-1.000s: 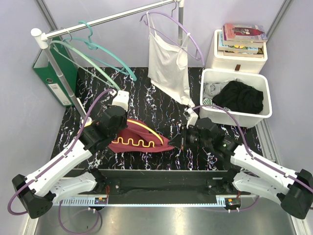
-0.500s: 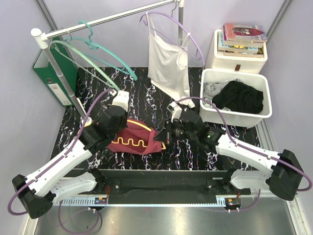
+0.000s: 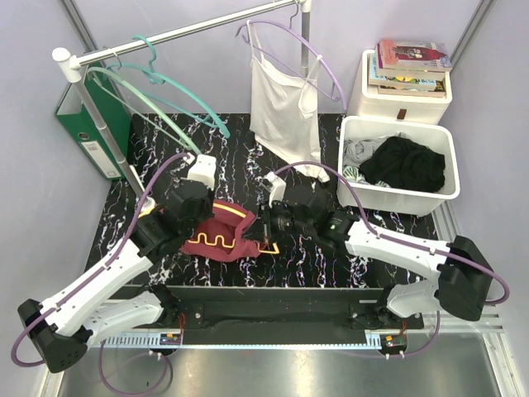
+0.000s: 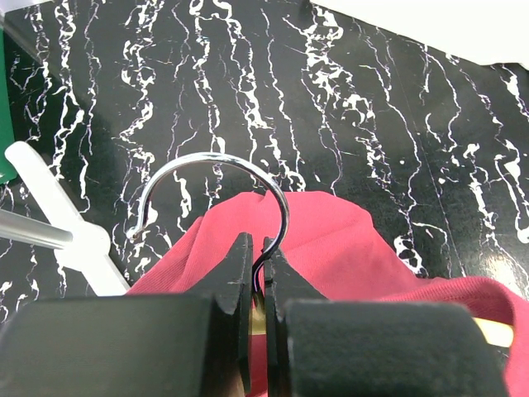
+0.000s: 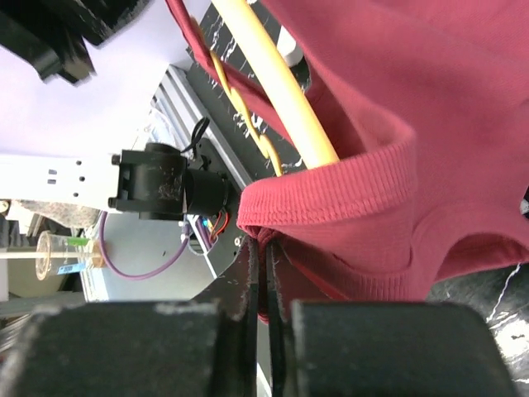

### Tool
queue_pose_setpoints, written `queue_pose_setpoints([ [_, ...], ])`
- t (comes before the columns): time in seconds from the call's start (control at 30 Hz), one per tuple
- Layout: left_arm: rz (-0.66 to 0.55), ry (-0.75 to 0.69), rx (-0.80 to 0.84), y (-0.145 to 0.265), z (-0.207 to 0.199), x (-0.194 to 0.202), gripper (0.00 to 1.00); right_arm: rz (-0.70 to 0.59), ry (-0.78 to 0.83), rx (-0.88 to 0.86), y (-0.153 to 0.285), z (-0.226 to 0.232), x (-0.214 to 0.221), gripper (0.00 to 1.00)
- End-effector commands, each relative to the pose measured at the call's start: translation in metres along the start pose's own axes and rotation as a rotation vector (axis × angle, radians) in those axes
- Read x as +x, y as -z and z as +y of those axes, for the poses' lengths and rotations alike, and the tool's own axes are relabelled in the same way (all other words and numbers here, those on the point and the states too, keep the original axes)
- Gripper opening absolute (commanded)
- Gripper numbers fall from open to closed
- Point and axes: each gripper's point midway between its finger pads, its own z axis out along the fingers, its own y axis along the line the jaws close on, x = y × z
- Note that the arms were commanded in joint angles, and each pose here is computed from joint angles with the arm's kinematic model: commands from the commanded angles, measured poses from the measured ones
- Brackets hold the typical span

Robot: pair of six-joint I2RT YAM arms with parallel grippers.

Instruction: Place the tank top on the hanger

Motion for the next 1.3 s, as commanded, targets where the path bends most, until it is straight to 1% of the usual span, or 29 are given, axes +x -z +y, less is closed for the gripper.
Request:
queue_pose_setpoints([
  [0.0,-0.092,0.041,0.042,0.003,-0.007,-0.025,0.0,-0.087,0.083,-0.037,0.005,0.027,-0.035,0.14],
  [0.03,-0.093,0.041,0.045,0.003,-0.007,-0.025,0.0,-0.091,0.109,-0.032,0.009,0.027,-0.037,0.24],
  [0.07,-0.095,0.041,0.049,0.004,-0.007,-0.026,0.0,-0.106,0.122,-0.03,0.012,0.029,-0.041,0.43],
  [0.1,-0.092,0.036,0.054,0.004,-0.008,-0.025,0.0,-0.082,0.13,0.022,0.015,0.018,-0.034,0.56],
  [0.13,-0.096,0.036,0.058,0.004,-0.009,-0.026,0.0,-0.101,0.143,0.027,0.024,0.021,-0.038,0.64],
  [0.17,-0.095,0.034,0.064,0.004,-0.01,-0.026,0.0,-0.102,0.146,0.073,0.03,0.011,-0.035,0.77],
  [0.2,-0.098,0.034,0.073,0.005,-0.011,-0.026,0.0,-0.111,0.16,0.093,0.036,0.009,-0.036,0.85],
  [0.23,-0.1,0.033,0.077,0.005,-0.011,-0.027,0.0,-0.141,0.169,0.1,0.048,0.012,-0.041,0.9],
  [0.27,-0.102,0.034,0.083,0.006,-0.012,-0.027,0.0,-0.152,0.171,0.153,0.055,0.003,-0.041,0.93],
  [0.3,-0.107,0.032,0.096,0.006,-0.014,-0.029,0.0,-0.169,0.184,0.17,0.063,0.002,-0.043,0.96],
  [0.33,-0.11,0.031,0.102,0.007,-0.015,-0.029,0.0,-0.203,0.195,0.172,0.075,0.006,-0.049,0.97],
  [0.37,-0.113,0.033,0.107,0.008,-0.015,-0.03,0.0,-0.208,0.201,0.207,0.082,0.0,-0.048,0.97],
  [0.43,-0.123,0.032,0.131,0.01,-0.018,-0.031,0.0,-0.247,0.229,0.222,0.096,0.0,-0.054,0.98],
  [0.53,-0.152,0.035,0.179,0.015,-0.024,-0.036,0.0,-0.232,0.279,0.228,0.1,-0.005,-0.048,0.98],
  [0.6,-0.172,0.033,0.22,0.019,-0.029,-0.038,0.0,-0.196,0.31,0.221,0.097,-0.01,-0.038,0.97],
  [0.73,-0.214,0.039,0.273,0.026,-0.034,-0.044,0.0,-0.1,0.322,0.202,0.085,-0.022,-0.011,0.91],
  [0.77,-0.216,0.036,0.279,0.027,-0.035,-0.043,0.0,-0.077,0.322,0.171,0.082,-0.02,-0.005,0.89],
  [0.83,-0.232,0.038,0.291,0.03,-0.035,-0.046,0.0,-0.041,0.32,0.152,0.078,-0.025,0.008,0.88],
  [0.93,-0.248,0.037,0.308,0.033,-0.037,-0.048,0.0,-0.018,0.314,0.134,0.074,-0.029,0.019,0.84],
  [1.07,-0.25,0.031,0.309,0.032,-0.037,-0.047,0.0,-0.017,0.307,0.029,0.066,-0.015,0.026,0.79],
  [1.17,-0.252,0.028,0.315,0.032,-0.038,-0.047,0.0,-0.026,0.303,-0.013,0.058,-0.012,0.028,0.76],
  [1.2,-0.252,0.026,0.316,0.032,-0.039,-0.047,0.0,-0.017,0.299,-0.013,0.055,-0.016,0.031,0.73],
  [1.27,-0.255,0.025,0.319,0.033,-0.039,-0.048,0.0,-0.056,0.299,-0.046,0.05,-0.01,0.025,0.69],
])
